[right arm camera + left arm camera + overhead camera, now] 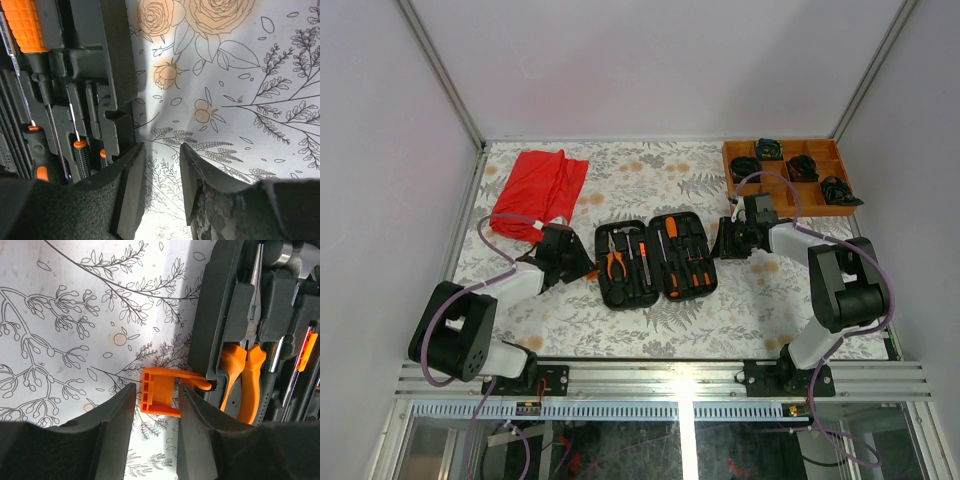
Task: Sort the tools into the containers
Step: Close the storage box at the center of the board.
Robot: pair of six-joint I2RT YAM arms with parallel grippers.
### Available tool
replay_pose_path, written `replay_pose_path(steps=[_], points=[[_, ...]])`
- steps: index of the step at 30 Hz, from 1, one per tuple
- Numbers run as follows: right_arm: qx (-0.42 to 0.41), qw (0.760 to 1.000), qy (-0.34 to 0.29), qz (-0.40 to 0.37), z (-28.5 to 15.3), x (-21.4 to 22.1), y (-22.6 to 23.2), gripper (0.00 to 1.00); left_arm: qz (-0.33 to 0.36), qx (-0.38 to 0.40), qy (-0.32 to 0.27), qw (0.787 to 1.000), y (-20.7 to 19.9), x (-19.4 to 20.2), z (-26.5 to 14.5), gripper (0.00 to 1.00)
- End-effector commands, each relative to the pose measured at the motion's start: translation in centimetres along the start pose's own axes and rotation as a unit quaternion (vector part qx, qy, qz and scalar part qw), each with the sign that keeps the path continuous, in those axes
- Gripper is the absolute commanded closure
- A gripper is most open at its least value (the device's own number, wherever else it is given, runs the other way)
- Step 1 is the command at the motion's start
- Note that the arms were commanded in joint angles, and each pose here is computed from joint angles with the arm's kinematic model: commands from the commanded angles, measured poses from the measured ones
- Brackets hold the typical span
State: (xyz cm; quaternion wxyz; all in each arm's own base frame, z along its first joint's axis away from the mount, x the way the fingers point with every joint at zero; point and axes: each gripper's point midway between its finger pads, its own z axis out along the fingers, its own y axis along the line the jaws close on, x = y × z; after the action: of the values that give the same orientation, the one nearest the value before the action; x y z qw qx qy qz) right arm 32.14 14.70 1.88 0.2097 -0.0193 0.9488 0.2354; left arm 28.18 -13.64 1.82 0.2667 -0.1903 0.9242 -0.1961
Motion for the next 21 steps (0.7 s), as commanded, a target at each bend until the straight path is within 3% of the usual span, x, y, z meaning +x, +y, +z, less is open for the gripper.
replay_pose_path(steps=[1, 21], points=[[-0.152, 0.988, -0.015, -0.027, -2.5, -1.4, 7.3, 0.57, 0.013, -0.013, 0.054, 0.998, 0.8, 3.2, 0.6, 0.58], [-0.242, 0.968, -0.054, -0.042, -6.8, -2.9, 12.7, 0.57, 0.015, -0.011, 0.056, 0.998, 0.7, 3.4, 0.8, 0.58]])
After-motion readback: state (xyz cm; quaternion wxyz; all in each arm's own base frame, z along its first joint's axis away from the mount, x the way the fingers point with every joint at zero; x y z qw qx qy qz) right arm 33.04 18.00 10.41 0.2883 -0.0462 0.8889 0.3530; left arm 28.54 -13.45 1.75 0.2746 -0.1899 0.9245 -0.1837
